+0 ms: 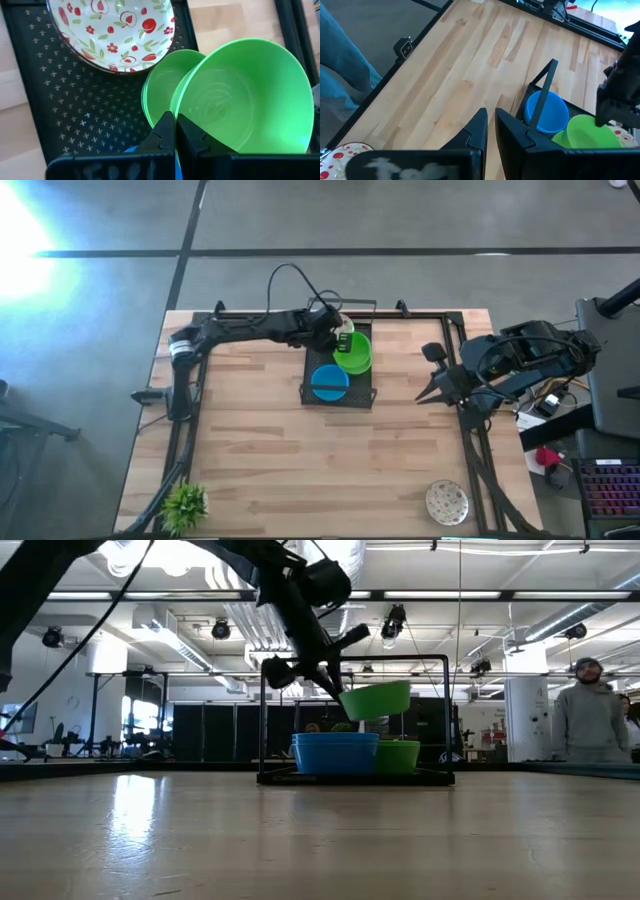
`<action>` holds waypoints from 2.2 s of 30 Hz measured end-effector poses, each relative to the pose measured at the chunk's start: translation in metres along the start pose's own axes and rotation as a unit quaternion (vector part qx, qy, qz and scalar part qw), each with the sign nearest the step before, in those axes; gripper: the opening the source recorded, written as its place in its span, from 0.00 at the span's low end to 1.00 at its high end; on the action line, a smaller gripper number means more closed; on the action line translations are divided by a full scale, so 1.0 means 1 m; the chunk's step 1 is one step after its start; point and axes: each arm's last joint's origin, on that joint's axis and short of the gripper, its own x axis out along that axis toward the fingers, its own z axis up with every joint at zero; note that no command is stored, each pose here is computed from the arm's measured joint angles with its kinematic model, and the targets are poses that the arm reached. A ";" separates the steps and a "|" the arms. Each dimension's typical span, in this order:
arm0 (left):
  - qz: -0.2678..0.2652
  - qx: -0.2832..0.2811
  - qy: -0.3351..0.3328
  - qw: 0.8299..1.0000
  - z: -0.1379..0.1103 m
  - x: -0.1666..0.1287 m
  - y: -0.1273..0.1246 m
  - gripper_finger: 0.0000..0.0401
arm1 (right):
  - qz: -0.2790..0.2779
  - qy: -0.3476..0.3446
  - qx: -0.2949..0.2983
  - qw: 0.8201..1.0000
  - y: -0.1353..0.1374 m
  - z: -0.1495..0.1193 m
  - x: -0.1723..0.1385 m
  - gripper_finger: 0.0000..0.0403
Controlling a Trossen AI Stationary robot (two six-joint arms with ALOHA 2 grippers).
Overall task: Pick & Place Mini bowls
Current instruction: Stack the green bowl on the green bowl on the shelf, then stack the white bowl on the white bowl on the shelf
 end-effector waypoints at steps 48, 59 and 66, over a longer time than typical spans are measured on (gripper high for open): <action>0.030 0.044 0.011 0.999 -0.004 0.037 0.004 0.13 | -0.008 0.001 0.002 1.000 0.000 0.000 0.000 0.08; 0.011 0.091 -0.005 0.996 0.003 0.016 0.000 0.13 | -0.009 -0.006 0.004 1.000 0.000 -0.002 -0.005 0.08; -0.021 0.185 -0.047 0.981 0.012 -0.029 -0.012 0.13 | -0.010 -0.015 0.020 1.000 0.001 -0.006 -0.015 0.08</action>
